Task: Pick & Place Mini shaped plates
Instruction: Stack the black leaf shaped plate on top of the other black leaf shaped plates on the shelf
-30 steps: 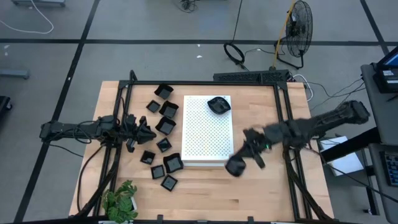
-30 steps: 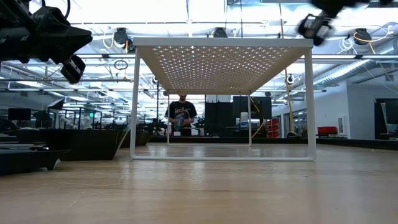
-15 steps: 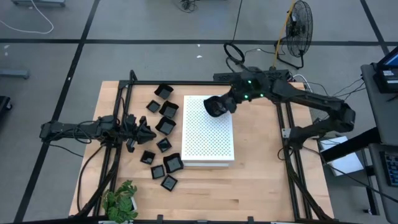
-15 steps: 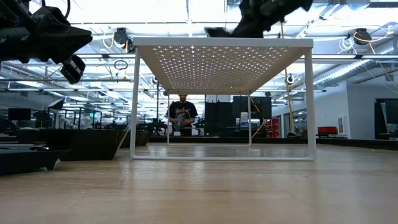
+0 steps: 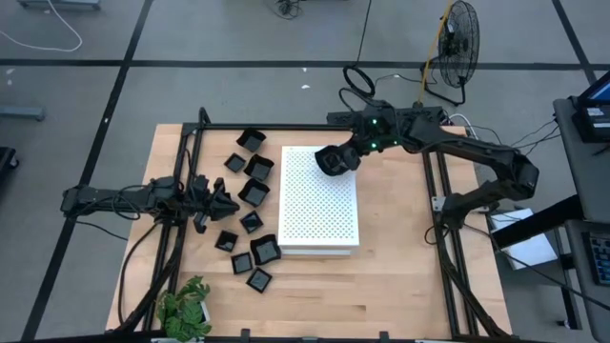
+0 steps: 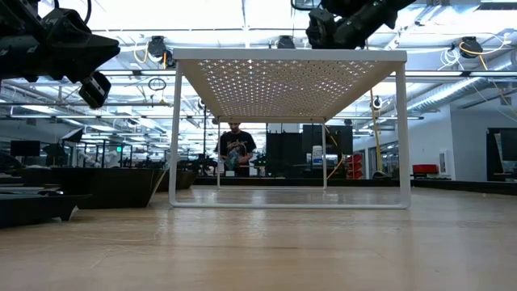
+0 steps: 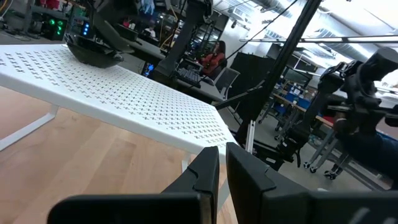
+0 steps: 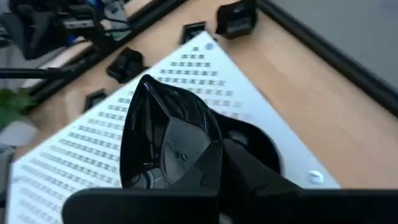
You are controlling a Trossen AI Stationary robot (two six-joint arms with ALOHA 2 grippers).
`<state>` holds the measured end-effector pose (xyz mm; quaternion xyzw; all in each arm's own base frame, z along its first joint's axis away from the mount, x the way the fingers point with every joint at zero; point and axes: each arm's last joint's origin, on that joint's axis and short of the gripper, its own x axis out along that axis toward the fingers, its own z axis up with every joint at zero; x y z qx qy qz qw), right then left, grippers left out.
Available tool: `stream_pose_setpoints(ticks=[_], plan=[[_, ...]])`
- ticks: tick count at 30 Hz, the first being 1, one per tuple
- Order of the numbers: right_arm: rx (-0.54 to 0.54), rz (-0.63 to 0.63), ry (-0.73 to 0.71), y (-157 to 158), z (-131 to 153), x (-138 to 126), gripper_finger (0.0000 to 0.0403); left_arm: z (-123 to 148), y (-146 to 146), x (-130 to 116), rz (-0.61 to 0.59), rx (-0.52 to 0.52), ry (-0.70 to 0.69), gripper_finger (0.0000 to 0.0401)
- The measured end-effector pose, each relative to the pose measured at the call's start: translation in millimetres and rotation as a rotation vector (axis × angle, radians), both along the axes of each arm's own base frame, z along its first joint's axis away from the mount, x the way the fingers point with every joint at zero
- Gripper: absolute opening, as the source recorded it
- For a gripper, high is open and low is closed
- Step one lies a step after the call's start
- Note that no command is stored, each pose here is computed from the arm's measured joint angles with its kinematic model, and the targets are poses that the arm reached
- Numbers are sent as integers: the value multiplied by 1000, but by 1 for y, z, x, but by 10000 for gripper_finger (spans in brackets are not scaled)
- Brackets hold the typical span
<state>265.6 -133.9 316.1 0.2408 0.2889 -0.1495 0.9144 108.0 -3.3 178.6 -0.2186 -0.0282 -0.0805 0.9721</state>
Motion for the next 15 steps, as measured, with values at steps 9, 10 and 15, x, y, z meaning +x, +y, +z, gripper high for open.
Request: stream_pose_setpoints(ticks=[9,10,15], plan=[[-20,-8,19,-1,0,-2,24,0,0,0,0,0,-1,31],[-20,-7,20,-1,0,-2,30,0,0,0,0,0,0,31],[-20,-8,20,-1,0,-2,56,0,0,0,0,0,-1,31]])
